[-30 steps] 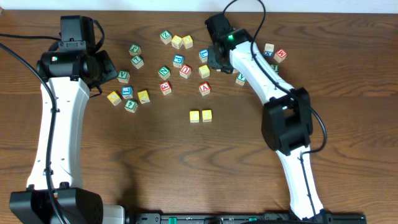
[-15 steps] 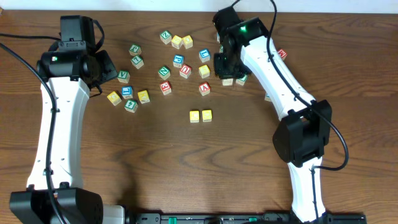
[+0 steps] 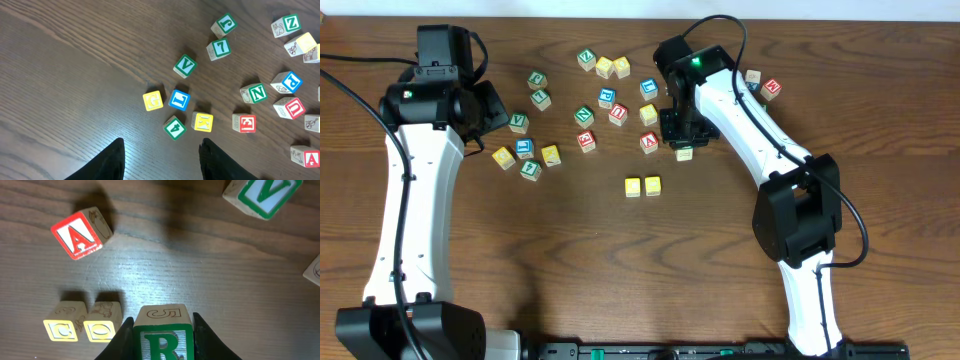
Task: Spell out CORL
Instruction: 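Lower right gripper over the green R block and grasp it, then carry the R block and set it right of the O block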
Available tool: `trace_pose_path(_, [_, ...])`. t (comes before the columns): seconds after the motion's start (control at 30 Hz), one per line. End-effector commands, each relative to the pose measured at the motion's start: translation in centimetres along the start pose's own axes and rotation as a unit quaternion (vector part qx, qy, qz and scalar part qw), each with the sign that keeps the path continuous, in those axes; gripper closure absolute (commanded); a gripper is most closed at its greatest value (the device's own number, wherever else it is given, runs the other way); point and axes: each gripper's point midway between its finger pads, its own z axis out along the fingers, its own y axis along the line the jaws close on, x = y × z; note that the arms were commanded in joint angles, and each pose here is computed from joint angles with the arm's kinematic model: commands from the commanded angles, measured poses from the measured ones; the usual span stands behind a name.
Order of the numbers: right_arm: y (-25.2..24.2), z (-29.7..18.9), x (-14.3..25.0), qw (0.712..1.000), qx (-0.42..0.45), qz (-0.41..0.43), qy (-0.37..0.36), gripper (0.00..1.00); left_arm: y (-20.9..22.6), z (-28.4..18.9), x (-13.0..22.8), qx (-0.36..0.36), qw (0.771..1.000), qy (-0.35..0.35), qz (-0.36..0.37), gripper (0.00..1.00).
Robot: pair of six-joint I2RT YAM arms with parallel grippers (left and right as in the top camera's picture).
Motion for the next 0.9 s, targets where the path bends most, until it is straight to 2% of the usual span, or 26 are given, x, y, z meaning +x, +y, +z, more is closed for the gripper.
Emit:
trace_pose_path(0.0, [0.6, 0.3, 0.7, 1.000, 0.003, -0.015, 0.009, 0.81, 0.1, -0.3, -0.1, 0.000, 1.000, -0.004, 0.000, 0.53])
trace_pose_path(0.27, [2.1, 0.3, 1.8, 0.999, 0.006, -0.035, 0.016, 0.80, 0.2, -0.3, -0.1, 0.000, 1.000, -0.004, 0.000, 0.52])
trace_pose_path(0.87, [1.7, 0.6, 1.8, 0.999, 0.018, -0.039, 0.015, 0.80, 0.2, -0.3, -0.1, 0.000, 1.000, -0.004, 0.000, 0.52])
